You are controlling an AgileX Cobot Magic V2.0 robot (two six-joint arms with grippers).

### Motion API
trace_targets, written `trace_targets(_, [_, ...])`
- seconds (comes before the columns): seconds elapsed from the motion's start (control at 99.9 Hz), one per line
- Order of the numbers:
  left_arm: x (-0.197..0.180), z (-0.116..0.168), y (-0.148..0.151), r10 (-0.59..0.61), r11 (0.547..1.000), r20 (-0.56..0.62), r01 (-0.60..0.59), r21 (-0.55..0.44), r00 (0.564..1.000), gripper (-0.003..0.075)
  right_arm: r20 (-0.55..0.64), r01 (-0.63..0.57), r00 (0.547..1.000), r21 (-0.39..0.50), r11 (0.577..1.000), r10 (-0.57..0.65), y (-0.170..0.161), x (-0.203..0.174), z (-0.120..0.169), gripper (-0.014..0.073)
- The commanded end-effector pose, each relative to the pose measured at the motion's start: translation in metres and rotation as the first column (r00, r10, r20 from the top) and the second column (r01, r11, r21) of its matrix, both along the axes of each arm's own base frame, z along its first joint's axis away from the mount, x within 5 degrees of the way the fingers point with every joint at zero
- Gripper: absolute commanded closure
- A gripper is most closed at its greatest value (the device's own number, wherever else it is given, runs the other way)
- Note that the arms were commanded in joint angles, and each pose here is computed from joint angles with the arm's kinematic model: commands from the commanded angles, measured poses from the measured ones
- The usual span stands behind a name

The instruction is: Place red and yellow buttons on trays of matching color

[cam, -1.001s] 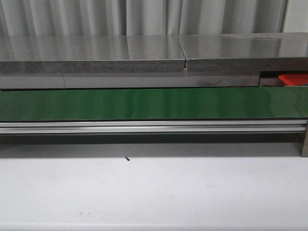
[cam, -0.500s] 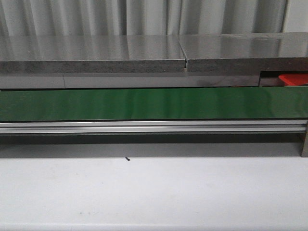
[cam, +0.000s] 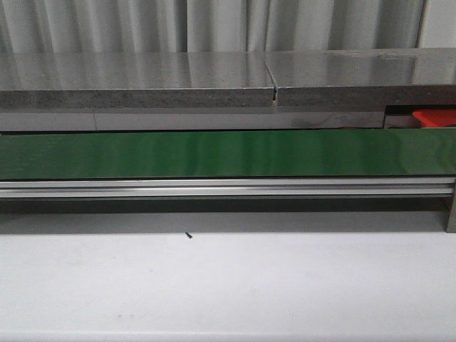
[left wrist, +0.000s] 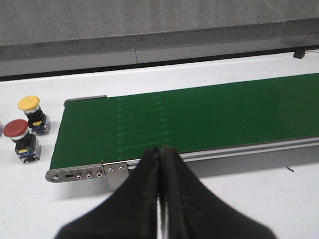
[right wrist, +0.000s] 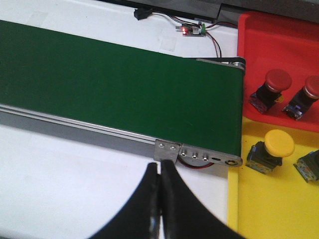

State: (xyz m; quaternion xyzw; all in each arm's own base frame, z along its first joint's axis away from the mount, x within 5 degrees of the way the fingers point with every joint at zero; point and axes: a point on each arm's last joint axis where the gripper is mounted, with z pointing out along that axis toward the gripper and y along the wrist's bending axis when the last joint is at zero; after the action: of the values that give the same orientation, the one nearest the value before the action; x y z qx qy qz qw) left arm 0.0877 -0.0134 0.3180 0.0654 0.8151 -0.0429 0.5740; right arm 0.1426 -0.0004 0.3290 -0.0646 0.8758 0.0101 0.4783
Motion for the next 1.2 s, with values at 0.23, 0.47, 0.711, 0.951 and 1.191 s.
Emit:
trace_targets(0.23, [0.036, 0.047, 0.0, 0.045, 0.996, 0.046, -0.041, -0.075, 0.998, 0.0446, 0.093, 0.012, 0.996, -0.009, 1.0, -0.011, -0.001, 0.002, 0.014, 0.0662])
trace_targets(0.47, [0.08, 0.078, 0.007, 0.112, 0.99, 0.109, -0.101, -0.101, 0.988, 0.0274, 0.093, 0.012, 0.996, -0.009, 1.0, -0.011, -0.001, 0.002, 0.014, 0.0662])
trace_targets(0.711, [0.145, 0.083, 0.048, 0.292, 0.947, -0.034, -0.294, -0.128, 0.956, 0.0274, 0.093, 0.012, 0.996, -0.009, 1.0, -0.011, -0.001, 0.002, 0.014, 0.0662])
trace_targets(0.951, [0.206, 0.067, 0.099, 0.404, 0.893, -0.166, -0.427, -0.139, 0.9, 0.0274, 0.093, 0.012, 0.996, -0.009, 1.0, -0.011, -0.001, 0.002, 0.014, 0.0662])
trace_targets(1.191, [0.253, 0.032, 0.134, 0.441, 0.866, -0.27, -0.485, -0.125, 0.856, 0.0274, 0.093, 0.012, 0.996, -0.009, 1.0, -0.011, -0.001, 0.002, 0.014, 0.0662])
